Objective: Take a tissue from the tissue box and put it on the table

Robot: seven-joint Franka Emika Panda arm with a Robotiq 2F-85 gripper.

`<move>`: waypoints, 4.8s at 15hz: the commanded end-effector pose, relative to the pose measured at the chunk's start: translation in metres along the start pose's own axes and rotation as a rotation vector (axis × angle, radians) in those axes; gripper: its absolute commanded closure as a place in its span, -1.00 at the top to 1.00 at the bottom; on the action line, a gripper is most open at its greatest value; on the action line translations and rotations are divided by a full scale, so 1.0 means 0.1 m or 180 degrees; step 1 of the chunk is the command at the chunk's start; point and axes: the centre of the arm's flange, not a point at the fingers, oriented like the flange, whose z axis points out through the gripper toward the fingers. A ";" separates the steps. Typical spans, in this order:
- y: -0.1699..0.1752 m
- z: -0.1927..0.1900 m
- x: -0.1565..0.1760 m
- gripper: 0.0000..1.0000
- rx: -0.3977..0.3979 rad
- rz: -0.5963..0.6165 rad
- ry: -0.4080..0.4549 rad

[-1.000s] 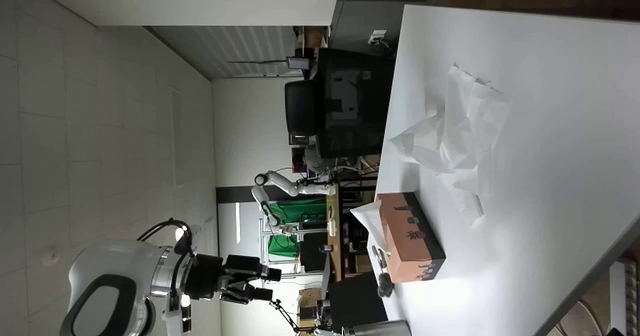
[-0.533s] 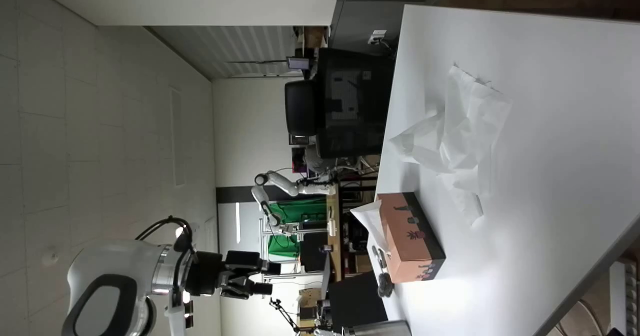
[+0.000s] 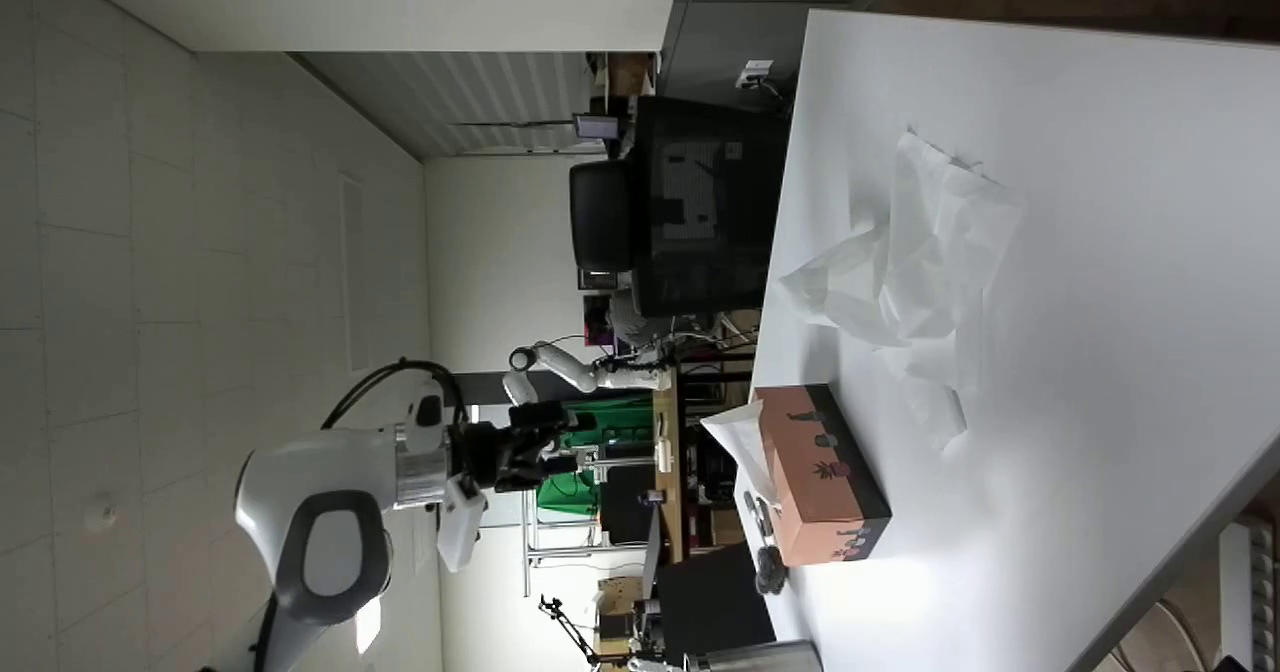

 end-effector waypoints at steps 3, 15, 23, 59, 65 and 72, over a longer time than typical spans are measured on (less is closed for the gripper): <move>0.07 0.68 0.78 1.00 0.0270 -0.0111 -0.0018; 0.63 2.11 1.09 1.00 0.1136 0.0003 -0.1339; 0.48 2.52 1.02 1.00 0.1554 -0.0104 -0.1786; 1.20 0.53 1.16 -1.00 -0.0306 0.0148 -0.0618; 1.89 1.14 1.03 -1.00 -0.1195 0.0472 -0.0364; 2.39 1.86 0.78 -1.00 -0.1878 0.0759 -0.1249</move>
